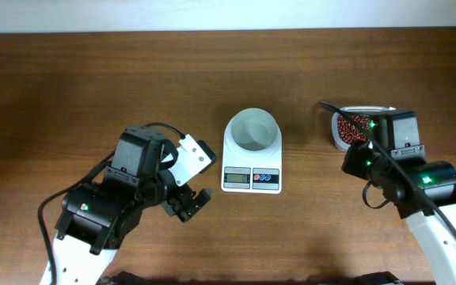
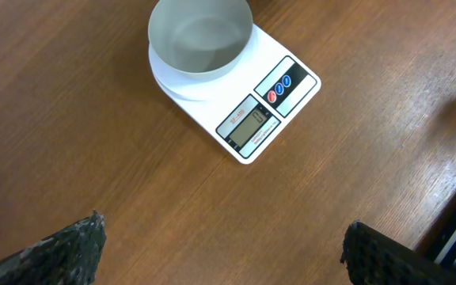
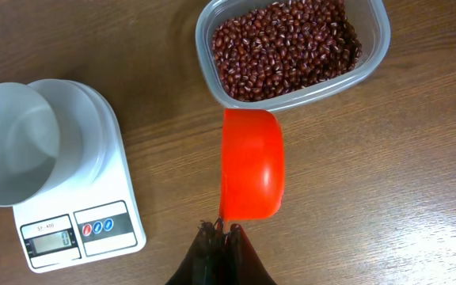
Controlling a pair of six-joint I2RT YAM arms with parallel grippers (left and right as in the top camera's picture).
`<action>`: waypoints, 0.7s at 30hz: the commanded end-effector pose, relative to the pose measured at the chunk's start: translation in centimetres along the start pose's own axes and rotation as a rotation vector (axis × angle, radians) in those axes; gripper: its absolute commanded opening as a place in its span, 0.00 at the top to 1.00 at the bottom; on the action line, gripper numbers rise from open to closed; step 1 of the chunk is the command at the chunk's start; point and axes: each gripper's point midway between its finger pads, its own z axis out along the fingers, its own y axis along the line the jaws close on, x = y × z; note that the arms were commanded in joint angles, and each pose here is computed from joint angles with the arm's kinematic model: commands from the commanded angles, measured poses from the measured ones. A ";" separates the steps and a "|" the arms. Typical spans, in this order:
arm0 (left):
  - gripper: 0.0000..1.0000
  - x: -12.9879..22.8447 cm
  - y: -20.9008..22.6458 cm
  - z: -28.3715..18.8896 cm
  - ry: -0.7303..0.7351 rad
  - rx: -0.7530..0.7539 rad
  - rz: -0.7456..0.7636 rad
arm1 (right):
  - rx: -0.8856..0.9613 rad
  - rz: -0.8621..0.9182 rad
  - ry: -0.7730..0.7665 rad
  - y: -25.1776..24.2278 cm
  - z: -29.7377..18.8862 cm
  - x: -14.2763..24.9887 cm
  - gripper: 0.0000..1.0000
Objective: Scoop and weigh 50g on scale
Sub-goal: 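Retract the left gripper away from the scale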
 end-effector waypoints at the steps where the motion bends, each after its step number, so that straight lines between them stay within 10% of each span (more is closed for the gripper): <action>1: 0.01 -0.2 0.5 0.3 0.009 -0.010 0.012 | -0.010 0.014 -0.015 0.1 -0.4 -0.5 0.96; 21: 0.01 1.2 0.0 3.2 0.114 0.100 0.028 | -0.010 0.014 -0.014 0.1 -0.4 -0.5 0.96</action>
